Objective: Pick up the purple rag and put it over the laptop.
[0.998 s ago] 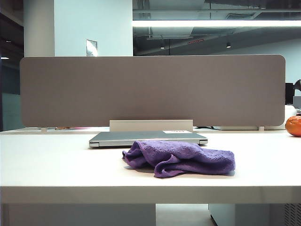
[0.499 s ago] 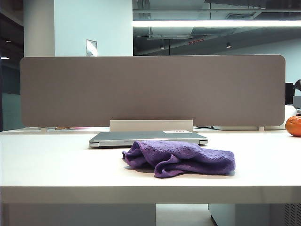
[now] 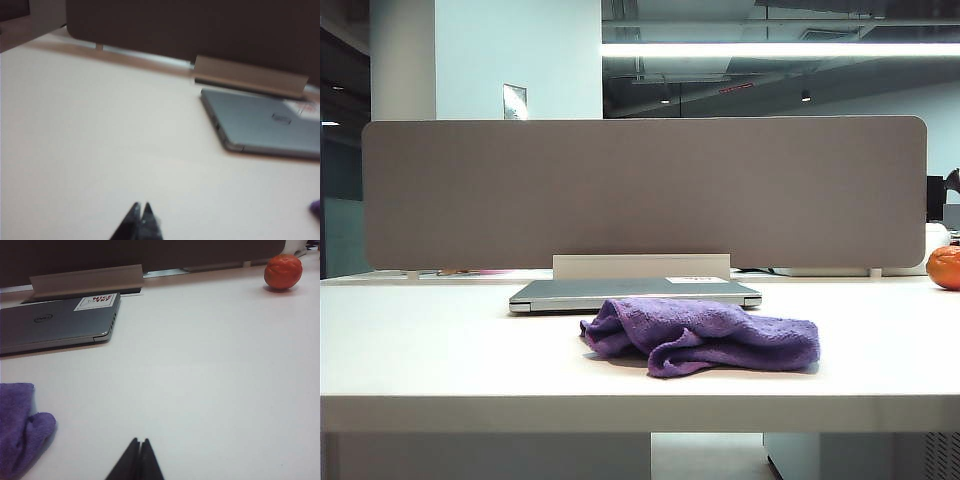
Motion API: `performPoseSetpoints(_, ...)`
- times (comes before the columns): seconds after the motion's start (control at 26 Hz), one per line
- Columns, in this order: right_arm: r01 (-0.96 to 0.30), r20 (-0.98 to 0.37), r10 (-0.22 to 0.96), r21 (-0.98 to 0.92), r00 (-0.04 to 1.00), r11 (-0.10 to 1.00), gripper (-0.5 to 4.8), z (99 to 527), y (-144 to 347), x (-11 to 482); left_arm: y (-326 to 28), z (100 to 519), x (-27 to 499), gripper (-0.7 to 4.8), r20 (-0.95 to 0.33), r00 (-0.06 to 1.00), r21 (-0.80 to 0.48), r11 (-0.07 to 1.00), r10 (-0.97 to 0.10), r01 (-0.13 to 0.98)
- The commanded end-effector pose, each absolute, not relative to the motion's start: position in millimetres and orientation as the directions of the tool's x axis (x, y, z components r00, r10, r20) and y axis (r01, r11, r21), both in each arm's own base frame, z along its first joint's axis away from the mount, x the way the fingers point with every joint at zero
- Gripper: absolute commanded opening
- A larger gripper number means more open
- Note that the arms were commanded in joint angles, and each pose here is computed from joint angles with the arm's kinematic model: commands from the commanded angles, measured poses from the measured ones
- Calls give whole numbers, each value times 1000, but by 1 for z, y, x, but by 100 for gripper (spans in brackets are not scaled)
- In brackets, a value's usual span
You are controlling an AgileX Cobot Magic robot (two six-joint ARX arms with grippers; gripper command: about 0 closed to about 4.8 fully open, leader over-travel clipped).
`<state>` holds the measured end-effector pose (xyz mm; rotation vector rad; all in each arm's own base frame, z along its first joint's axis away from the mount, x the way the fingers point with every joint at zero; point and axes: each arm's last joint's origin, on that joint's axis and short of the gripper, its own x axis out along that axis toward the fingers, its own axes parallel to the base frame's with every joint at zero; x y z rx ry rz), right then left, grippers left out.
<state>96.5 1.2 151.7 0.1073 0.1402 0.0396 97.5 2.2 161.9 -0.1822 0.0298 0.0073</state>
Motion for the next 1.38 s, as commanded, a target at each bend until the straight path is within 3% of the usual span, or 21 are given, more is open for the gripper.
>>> performPoseSetpoints(0.04,-63,-129,78,114,989,991,22,151,2,97,0,174,96,-6,40,997,-212,975,-59,66)
performPoseSetpoints(0.58,-388,-117,407,156,906,908,22,152,12,94,-4,182,94,-6,57,980,-249,948,-191,199)
performPoseSetpoints(0.92,-397,-111,432,244,895,885,22,153,12,94,-6,188,92,-6,62,962,-259,926,-268,275)
performPoseSetpoints(1.15,-397,-110,431,243,896,885,22,153,12,94,-6,219,84,-6,116,957,-247,925,-267,288)
performPoseSetpoints(1.38,-397,-109,431,243,896,885,22,153,12,94,-7,250,100,-6,43,952,-266,915,-304,304)
